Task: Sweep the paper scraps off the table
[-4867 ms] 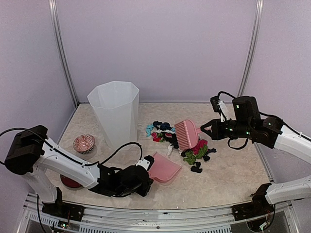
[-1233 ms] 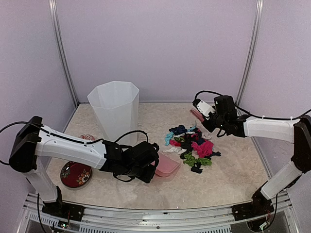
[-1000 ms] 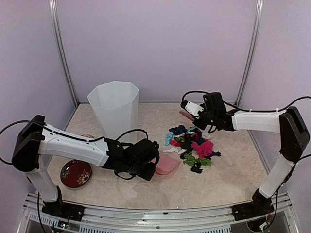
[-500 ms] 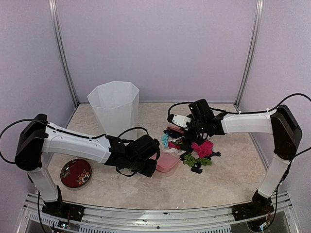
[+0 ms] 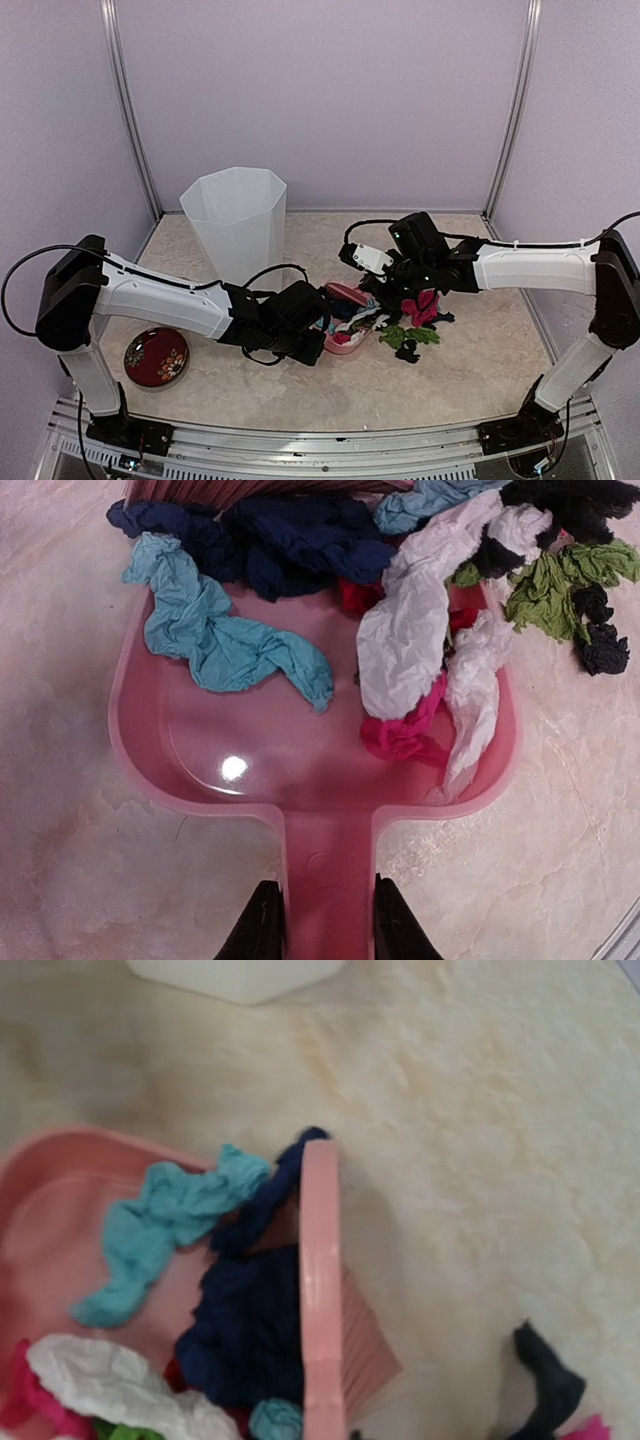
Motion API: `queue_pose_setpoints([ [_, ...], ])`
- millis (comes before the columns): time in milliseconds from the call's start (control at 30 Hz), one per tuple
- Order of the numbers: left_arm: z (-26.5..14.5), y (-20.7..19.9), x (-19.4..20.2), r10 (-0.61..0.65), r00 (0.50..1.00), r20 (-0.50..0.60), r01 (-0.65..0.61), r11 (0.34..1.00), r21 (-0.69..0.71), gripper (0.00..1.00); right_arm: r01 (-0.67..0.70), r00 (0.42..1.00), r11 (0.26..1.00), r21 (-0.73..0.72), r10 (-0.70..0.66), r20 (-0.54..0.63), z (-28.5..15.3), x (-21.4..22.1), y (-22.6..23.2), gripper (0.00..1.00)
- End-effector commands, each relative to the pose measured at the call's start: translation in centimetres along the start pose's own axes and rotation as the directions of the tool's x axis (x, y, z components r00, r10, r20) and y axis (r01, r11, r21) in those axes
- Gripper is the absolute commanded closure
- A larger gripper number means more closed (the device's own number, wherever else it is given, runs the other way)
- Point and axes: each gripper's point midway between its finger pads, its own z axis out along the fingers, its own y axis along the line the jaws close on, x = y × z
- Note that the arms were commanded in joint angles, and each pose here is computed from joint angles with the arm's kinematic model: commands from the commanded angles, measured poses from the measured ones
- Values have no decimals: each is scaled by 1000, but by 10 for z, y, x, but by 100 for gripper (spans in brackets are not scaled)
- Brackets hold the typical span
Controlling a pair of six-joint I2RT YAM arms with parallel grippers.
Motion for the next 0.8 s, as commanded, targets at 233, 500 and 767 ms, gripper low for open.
queue_pose_setpoints([
  [233,4,1,20,25,998,58,-25,1000,-1,100,-130,990,991,-36,132,47,-49,-5,14,100],
  [500,-1,-10,23,62,988,141,-63,998,6,100,-220,973,963,155,205,111,-79,-9,-20,100],
  [767,-1,-9,25,59,985,164,-60,998,1,100,-249,959,954,166,218,183,-102,-15,-22,100],
])
